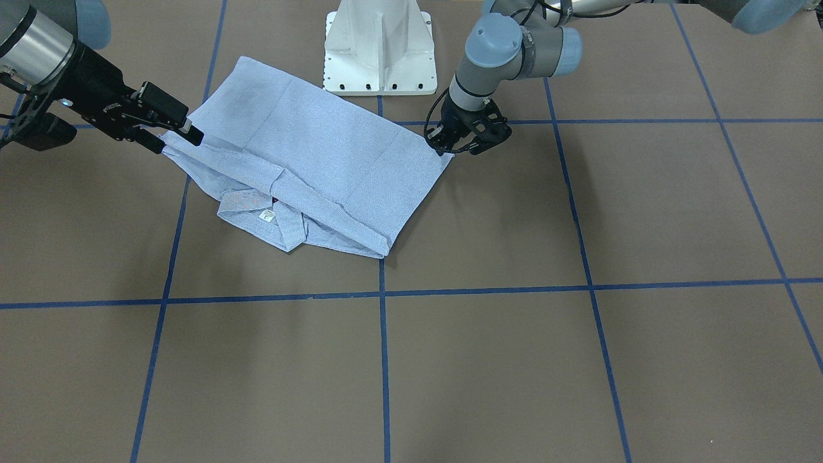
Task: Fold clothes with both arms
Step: 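Drag the shirt corner with the left gripper away from the robot, rotating it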
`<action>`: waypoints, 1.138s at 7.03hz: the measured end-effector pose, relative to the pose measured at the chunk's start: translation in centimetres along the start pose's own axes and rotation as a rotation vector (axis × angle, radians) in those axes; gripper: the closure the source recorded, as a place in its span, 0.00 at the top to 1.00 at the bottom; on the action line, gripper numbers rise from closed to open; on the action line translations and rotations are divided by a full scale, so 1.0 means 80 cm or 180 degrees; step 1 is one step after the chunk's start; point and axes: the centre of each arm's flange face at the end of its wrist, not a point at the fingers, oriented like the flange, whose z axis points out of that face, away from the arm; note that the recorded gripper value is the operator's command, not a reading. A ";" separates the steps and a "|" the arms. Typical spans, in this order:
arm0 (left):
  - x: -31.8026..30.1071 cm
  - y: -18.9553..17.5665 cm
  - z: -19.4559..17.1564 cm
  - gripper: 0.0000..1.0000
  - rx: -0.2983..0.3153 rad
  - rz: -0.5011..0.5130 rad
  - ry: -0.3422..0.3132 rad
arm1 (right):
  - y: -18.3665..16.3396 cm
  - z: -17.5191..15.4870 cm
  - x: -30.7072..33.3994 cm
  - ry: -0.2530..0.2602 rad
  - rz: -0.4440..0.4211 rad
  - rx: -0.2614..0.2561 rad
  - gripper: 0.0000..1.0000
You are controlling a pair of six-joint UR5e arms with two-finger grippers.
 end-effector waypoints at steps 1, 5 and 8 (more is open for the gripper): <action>0.002 0.001 -0.005 0.00 -0.0006 0.0002 0.0023 | -0.001 0.000 0.001 0.0002 0.0003 0.0001 1.00; 0.020 -0.032 -0.038 0.00 0.0096 -0.0226 0.0179 | -0.004 -0.002 0.003 0.0003 0.0012 0.0026 1.00; 0.056 -0.088 -0.058 0.00 0.0444 -0.0392 0.0339 | -0.006 -0.004 0.006 0.0002 0.0017 0.0043 1.00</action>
